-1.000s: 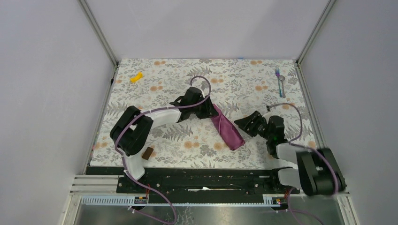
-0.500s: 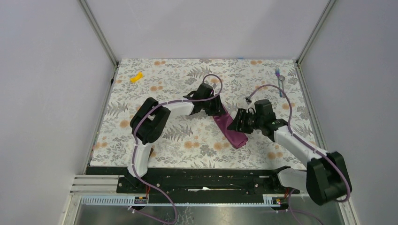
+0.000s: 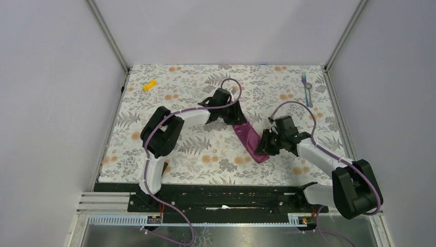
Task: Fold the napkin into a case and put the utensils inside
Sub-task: Smooth out the smaller rectangle-folded napkin at the center of the board, then move the smaller rectangle folded napkin to the center of the board.
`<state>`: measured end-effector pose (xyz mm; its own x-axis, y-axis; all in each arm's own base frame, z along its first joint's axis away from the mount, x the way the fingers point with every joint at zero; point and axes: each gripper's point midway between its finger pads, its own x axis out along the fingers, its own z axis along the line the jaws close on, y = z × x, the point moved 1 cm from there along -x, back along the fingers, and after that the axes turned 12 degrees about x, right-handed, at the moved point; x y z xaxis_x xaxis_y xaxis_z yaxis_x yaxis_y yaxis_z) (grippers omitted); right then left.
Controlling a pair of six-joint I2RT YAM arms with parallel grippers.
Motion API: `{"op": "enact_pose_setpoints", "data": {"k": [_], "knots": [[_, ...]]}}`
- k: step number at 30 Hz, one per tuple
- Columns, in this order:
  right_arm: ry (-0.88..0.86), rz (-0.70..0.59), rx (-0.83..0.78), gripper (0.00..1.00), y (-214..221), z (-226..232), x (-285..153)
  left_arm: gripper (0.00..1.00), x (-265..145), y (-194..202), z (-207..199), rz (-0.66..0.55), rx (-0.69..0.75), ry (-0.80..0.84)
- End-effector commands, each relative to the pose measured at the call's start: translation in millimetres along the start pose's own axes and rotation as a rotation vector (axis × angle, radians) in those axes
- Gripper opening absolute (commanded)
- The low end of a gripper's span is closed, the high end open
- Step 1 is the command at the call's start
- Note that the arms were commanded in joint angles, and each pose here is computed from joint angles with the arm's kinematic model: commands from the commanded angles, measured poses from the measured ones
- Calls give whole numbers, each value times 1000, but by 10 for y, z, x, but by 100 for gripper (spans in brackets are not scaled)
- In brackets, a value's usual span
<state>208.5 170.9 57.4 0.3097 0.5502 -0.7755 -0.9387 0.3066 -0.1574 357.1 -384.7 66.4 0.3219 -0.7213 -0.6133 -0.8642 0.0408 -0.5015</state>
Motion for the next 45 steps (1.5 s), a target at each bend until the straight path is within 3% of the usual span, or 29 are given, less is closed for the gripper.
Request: {"op": "enact_pose_setpoints", "data": {"k": [1, 4, 6, 11, 15, 19, 28, 33, 37, 40, 43, 45], "knots": [[171, -87, 151, 28, 91, -402, 6, 42, 137, -201, 177, -34, -18, 13], [191, -153, 225, 27, 136, -633, 151, 42, 246, -173, 319, -2, -9, -33], [212, -127, 200, 27, 146, -670, 192, 41, 252, -159, 298, 12, 2, -30], [204, -126, 119, 30, 12, -401, -85, 45, -58, -358, -63, -33, 64, 25], [101, -147, 98, 34, -83, -100, -217, 46, -168, -480, -215, -63, 79, 57], [148, -196, 114, 34, -212, -173, -157, 45, -31, -454, -54, -44, 46, 40], [328, -223, 230, 32, -226, -786, 162, 44, 203, -66, 524, 28, 14, -109], [427, -289, 192, 35, -565, -840, 205, 49, -263, -211, 365, -53, 85, -136], [563, -345, 131, 42, -1019, -883, 125, 55, -889, -414, 126, -144, 133, -117], [620, -357, 63, 50, -1478, -675, 19, 57, -1348, -458, 10, -186, 158, -119], [635, -420, -68, 57, -2201, -347, -72, 58, -1688, -396, -88, -220, 156, -77], [649, -375, -90, 62, -2365, -156, -157, 59, -1855, -312, -177, -232, 157, -42]]}}
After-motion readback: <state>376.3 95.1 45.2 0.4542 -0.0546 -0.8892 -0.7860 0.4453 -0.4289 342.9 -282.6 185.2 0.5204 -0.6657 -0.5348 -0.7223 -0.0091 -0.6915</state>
